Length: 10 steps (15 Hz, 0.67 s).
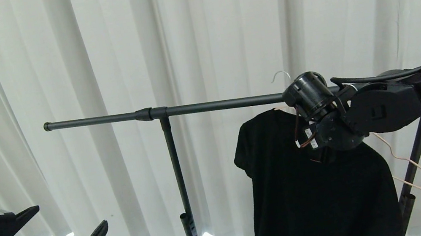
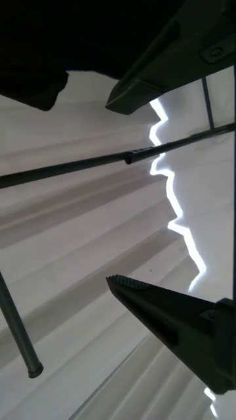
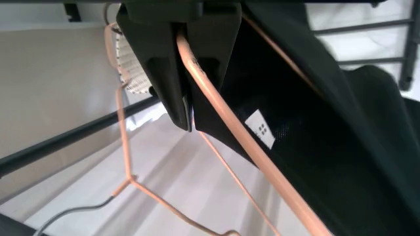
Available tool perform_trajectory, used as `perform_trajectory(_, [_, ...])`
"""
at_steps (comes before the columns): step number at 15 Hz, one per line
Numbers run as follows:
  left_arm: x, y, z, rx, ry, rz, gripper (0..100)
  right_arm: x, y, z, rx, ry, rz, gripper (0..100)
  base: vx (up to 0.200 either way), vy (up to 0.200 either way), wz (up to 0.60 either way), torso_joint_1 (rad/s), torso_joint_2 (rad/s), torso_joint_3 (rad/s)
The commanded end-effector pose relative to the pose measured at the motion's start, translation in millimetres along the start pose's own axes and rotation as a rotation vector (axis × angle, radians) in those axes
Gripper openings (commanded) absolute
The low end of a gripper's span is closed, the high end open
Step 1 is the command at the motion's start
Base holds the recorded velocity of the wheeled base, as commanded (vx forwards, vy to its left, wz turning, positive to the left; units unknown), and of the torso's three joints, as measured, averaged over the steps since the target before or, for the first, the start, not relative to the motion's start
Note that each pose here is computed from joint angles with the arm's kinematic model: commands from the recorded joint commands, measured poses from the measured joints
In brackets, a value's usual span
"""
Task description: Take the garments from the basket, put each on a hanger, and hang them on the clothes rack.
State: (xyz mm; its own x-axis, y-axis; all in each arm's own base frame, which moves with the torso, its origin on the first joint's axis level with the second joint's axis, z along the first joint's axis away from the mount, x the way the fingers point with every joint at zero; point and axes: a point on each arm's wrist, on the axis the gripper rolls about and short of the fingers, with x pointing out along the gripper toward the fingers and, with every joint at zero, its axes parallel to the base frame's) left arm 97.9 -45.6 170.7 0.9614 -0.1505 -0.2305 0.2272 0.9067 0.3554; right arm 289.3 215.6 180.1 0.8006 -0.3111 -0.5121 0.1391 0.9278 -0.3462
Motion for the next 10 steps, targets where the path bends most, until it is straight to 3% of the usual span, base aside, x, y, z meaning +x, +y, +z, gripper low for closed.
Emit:
perform_trajectory(1, [1.5, -0.6, -0.3, 0.002, 0.006, -0.004, 100, -0.4, -1.1, -2.1, -0.006, 0.004, -0.006, 0, 0.0, 0.0, 0.0, 0.0, 0.0, 0.0])
perform_trajectory(10, [7.0, -3.0, 0.1, 0.015, 0.023, -0.028, 100, 21.9, 25.4, -22.2, -0.055, 0.051, -0.039, 0, 0.0, 0.0, 0.0, 0.0, 0.0, 0.0])
